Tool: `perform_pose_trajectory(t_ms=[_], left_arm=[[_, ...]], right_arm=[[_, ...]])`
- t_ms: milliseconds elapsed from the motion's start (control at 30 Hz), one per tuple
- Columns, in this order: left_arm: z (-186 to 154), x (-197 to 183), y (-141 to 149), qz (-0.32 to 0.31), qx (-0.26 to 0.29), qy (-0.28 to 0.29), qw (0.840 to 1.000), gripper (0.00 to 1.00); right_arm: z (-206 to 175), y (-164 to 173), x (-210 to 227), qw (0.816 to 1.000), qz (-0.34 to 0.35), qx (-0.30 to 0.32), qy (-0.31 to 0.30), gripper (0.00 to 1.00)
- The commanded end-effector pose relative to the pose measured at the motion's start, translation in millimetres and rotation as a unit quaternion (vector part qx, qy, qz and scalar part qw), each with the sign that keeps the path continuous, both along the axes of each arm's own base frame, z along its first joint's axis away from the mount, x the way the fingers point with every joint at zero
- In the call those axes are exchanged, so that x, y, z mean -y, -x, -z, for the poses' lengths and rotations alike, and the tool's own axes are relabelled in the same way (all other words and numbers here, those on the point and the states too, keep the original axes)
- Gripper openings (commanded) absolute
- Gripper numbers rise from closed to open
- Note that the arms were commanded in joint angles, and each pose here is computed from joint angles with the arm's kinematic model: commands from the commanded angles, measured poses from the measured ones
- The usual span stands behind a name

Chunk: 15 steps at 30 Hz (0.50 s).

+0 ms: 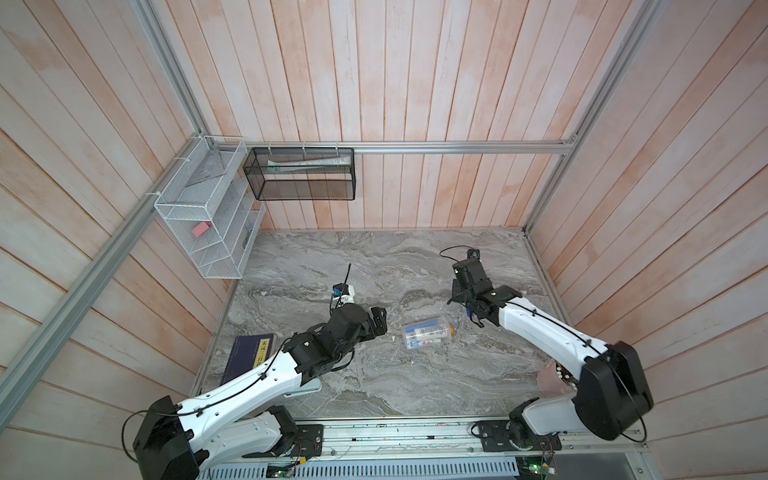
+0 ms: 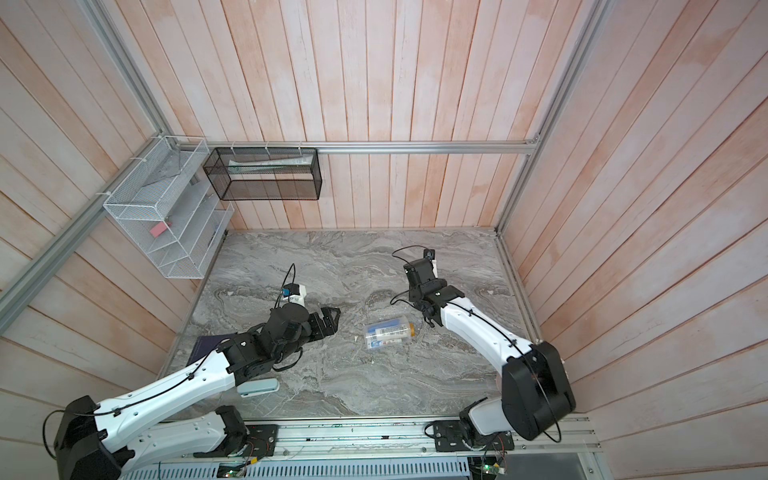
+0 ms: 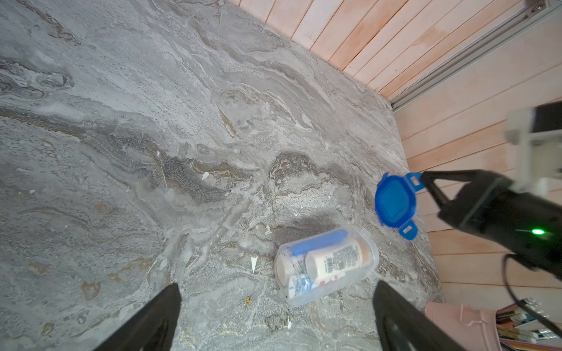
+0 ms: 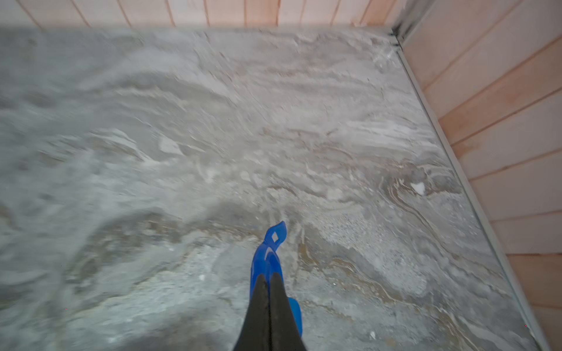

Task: Take out toiletry kits
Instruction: Place the lid at the center of the board.

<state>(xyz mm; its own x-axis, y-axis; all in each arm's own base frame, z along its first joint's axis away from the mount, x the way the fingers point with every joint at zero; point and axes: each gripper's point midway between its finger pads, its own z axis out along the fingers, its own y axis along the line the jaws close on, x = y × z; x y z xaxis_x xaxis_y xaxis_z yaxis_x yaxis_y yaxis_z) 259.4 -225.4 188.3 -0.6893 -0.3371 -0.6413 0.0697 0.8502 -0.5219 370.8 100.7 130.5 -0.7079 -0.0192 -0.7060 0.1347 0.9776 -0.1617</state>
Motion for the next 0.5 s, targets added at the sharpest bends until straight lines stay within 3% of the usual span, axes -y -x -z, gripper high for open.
perform_pose_trajectory(t_ms=[0,300,467], left_arm=[[4,3,0,0.013,0.0,0.003,1.0,1.0],[17,-3,-6,0.012,-0.015,0.001,1.0,1.0],[22,5,-14,0.028,-0.015,0.013,0.999,1.0]], right_arm=[[36,5,25,0.996,0.031,-0.04,0.079,0.0],[86,6,0,0.996,0.004,-0.09,0.023,0.02],[85,16,-11,0.995,-0.008,-0.086,-0.042,0.29]])
